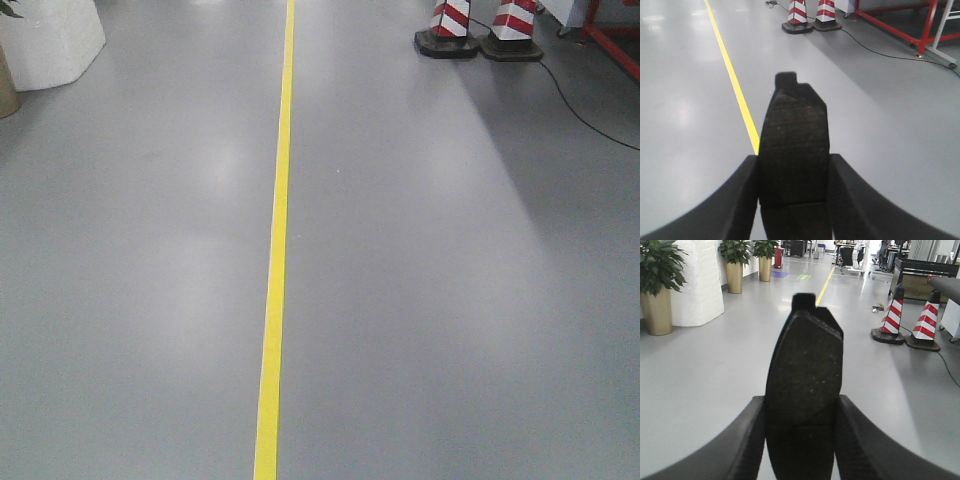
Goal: Move and align brake pads A on conveyor
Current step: 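Drive forward along the yellow floor line past the cones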
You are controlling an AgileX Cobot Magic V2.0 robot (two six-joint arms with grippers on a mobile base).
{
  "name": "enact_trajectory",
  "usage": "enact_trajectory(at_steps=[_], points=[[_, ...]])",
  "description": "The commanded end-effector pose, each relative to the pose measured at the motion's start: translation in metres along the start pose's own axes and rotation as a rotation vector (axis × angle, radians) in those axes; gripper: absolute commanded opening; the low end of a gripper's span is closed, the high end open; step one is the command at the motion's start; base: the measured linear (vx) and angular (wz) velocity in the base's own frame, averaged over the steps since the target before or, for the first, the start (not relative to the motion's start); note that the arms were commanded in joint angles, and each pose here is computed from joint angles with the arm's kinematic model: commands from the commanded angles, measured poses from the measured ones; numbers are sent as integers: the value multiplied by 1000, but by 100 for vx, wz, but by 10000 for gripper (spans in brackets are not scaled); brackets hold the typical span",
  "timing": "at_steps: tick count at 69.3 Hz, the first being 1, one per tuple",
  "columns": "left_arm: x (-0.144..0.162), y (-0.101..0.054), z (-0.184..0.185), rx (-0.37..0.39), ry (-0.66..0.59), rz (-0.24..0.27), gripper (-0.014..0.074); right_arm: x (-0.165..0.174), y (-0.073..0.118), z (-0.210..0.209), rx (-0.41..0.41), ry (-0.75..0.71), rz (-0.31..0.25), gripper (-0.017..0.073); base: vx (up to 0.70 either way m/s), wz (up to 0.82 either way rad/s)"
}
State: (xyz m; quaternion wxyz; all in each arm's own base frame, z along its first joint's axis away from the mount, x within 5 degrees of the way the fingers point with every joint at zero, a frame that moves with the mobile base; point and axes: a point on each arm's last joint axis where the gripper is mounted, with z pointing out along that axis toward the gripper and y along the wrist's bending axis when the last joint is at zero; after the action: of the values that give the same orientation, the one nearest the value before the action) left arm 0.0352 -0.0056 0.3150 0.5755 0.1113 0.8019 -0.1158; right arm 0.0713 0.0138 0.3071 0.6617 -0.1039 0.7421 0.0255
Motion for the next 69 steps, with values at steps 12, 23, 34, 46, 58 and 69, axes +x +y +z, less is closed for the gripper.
enact_trajectory(at_steps=[12, 23, 34, 46, 58, 69], points=[[-16, -2, -2, 21, -106, 4, -6, -18, -3, -2, 26, -116, -4, -2, 71, 4], [-16, -2, -2, 21, -106, 4, -6, -17, -3, -2, 26, -115, -4, -2, 71, 2], [-16, -2, -2, 21, -106, 4, -6, -17, -3, -2, 26, -113, -4, -2, 71, 3], [-16, -2, -2, 21, -106, 4, -6, -17, -3, -2, 25, -111, -4, -2, 73, -4], [-16, -2, -2, 21, -106, 4, -6, -17, -3, -2, 25, -110, -4, -2, 74, -10], [-16, -2, -2, 21, -106, 4, -6, -17, -3, -2, 25, -110, -4, -2, 75, -5]])
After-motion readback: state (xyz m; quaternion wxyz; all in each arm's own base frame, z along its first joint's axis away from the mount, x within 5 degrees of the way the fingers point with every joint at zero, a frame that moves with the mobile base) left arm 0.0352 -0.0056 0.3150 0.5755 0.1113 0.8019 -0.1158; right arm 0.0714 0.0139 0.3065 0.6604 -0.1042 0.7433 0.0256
